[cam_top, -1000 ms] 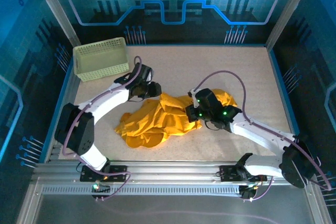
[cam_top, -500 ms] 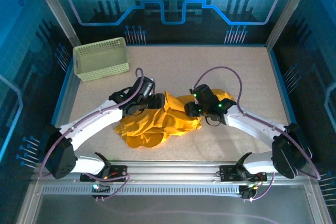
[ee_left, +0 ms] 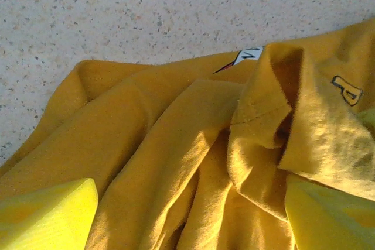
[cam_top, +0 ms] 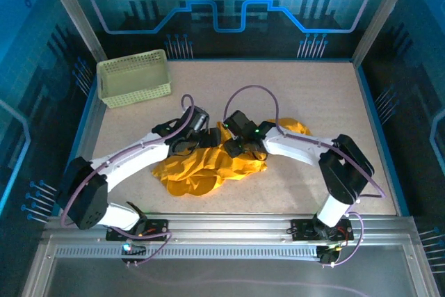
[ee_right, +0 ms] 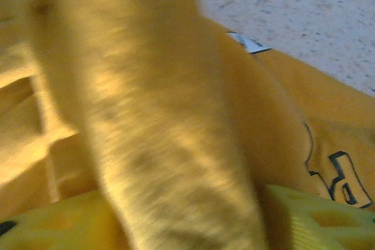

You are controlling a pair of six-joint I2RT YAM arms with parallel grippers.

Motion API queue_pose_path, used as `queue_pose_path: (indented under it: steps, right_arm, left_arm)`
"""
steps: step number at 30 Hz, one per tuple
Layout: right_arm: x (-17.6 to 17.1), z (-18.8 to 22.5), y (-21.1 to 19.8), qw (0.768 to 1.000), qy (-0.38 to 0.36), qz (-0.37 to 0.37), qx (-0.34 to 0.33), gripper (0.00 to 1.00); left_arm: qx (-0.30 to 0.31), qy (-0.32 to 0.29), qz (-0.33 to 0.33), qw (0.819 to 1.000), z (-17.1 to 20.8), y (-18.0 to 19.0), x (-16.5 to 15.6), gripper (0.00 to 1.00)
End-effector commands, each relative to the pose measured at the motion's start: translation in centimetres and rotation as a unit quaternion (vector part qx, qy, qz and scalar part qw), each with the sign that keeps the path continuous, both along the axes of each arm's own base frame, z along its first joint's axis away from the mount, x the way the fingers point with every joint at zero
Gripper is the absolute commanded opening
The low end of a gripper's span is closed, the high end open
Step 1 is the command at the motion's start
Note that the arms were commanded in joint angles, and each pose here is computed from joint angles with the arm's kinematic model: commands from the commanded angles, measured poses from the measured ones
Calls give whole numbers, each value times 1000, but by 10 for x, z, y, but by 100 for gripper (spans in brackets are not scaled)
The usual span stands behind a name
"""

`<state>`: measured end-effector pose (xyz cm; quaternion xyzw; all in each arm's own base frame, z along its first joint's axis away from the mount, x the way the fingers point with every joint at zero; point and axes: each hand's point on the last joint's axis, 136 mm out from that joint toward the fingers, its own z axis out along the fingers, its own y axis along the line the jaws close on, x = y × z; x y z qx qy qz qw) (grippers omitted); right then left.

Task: Fold the inside-out t-shirt

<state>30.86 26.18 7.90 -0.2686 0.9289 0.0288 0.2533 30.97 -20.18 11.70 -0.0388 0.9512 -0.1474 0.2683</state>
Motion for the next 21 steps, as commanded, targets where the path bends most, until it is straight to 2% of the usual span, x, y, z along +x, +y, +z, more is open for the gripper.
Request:
queue_pose_path:
  steps: [1,4,7,12,17,21]
  right_arm:
    - [27,16,-26,998,-17,-63,15,57]
    - [35,22,-37,994,-1,-83,65,57]
    - [43,22,-49,991,8,-106,84,59]
    - [55,10,-76,985,26,-159,64,55]
    - [45,35,-72,988,-1,-136,68,59]
    - [29,61,-66,993,-39,-113,20,64]
  left_arm:
    - [-15,12,10,1000,-10,-2,0,83]
    - [-15,22,0,1000,-16,-7,0,83]
    - [-14,37,-12,999,-22,-14,2,82]
    - [-15,41,-26,999,-23,-26,5,80]
    - [-3,34,-43,999,-18,-36,6,77]
    - [0,30,-45,999,-18,-38,8,76]
